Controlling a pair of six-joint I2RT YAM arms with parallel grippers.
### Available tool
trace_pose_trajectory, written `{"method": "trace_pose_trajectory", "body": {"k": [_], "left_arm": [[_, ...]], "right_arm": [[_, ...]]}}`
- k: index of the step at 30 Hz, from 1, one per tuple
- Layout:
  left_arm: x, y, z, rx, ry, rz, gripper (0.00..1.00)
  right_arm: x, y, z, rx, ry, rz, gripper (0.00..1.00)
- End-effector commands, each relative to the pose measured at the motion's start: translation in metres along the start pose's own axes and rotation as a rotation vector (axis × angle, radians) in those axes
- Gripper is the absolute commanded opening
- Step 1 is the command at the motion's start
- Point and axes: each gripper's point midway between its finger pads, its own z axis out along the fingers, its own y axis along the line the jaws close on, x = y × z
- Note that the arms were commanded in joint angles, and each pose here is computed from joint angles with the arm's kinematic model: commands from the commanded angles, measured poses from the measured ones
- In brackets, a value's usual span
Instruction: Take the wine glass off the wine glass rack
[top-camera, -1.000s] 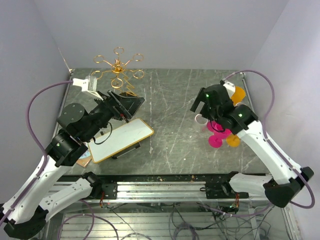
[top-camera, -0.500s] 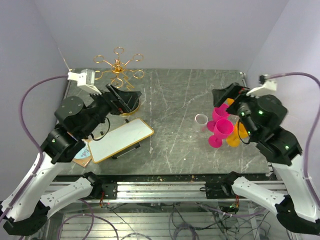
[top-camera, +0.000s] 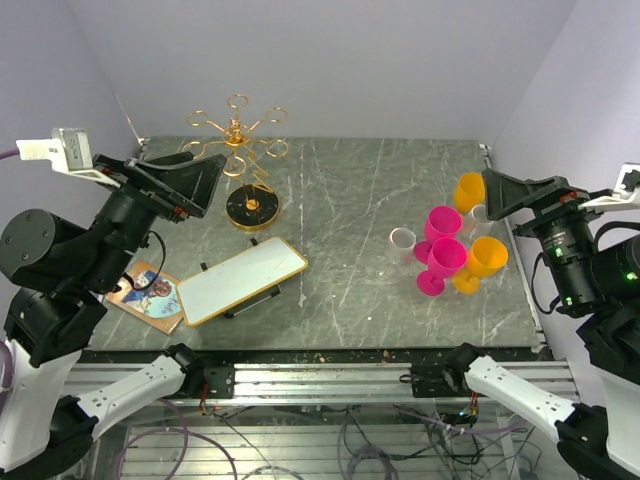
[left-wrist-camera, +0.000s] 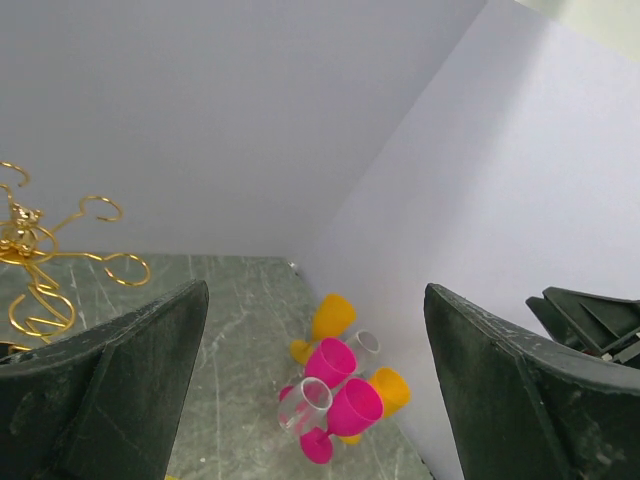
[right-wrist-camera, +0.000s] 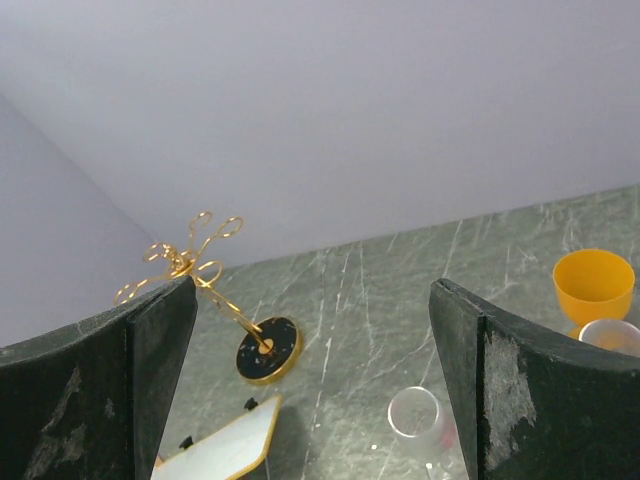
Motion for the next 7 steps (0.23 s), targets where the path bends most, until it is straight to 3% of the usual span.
{"method": "trace_pose_trajectory", "body": {"k": [1, 7], "left_arm": [[-0.009, 0.01, -0.004, -0.059, -0.009, 0.062, 0.99], [-0.013, 0.009, -0.01, -0.053, -0.018, 0.069, 0.99]], "right_arm": [[0.008, 0.009, 0.006, -0.034, 0.045, -0.03, 0.99], [0.021, 0.015, 0.013, -0.057, 0.081, -0.053, 1.0]]}}
